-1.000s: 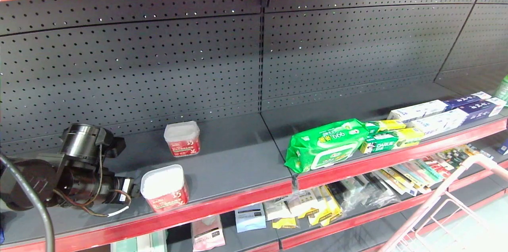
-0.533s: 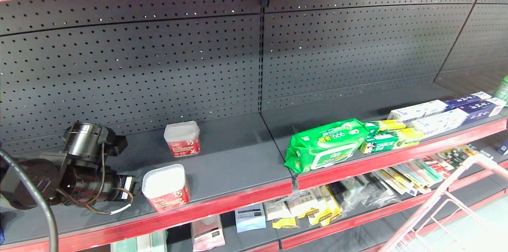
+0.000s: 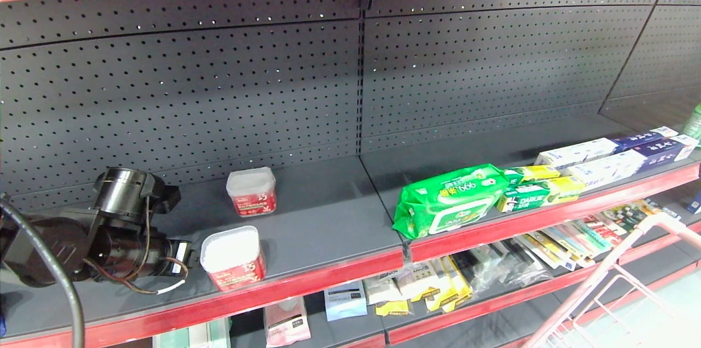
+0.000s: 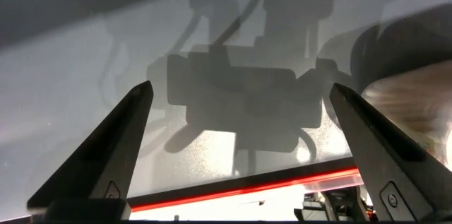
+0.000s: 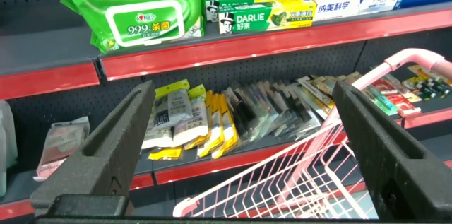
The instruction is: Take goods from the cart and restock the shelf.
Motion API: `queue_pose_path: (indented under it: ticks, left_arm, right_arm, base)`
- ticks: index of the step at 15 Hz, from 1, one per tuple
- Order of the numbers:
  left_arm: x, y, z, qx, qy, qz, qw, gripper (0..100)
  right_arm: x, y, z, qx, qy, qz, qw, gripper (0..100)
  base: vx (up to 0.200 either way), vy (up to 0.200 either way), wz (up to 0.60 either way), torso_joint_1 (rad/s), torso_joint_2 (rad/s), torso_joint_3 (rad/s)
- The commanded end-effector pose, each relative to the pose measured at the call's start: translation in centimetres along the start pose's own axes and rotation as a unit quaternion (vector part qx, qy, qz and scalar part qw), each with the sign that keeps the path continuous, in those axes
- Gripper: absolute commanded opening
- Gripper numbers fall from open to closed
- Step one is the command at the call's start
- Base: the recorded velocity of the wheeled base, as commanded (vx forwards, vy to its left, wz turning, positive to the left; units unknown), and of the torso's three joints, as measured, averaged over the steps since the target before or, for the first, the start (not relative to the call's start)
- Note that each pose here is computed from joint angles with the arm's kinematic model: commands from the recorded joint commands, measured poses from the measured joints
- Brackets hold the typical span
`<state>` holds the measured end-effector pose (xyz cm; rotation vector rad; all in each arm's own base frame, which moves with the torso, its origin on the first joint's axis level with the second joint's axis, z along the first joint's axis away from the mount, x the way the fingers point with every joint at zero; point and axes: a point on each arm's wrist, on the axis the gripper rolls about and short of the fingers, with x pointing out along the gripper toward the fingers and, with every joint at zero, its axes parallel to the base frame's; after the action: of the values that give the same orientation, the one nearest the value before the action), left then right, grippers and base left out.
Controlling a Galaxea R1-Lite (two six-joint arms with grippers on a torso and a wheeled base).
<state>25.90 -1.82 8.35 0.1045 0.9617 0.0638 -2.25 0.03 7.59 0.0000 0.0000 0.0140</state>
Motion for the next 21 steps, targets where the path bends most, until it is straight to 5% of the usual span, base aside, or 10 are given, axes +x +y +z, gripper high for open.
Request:
queue_pose_path:
  ticks: [1, 21]
  left_arm:
    - [0.08, -0.05, 0.03, 0.001, 0.0, 0.0, 1.0, 100]
    - [0.27, -0.61, 0.23, 0.007, 0.0, -0.006, 1.0, 100]
  right_arm:
    - [0.01, 0.0, 0.01, -0.001, 0.0, 0.001, 1.0, 100]
    - [0.0, 0.0, -0.01, -0.001, 0.0, 0.001, 1.0, 100]
  base:
    - [0.0, 0.0, 0.0, 0.0, 0.0, 0.0]
    - [0.0, 0.0, 0.0, 0.0, 0.0, 0.0]
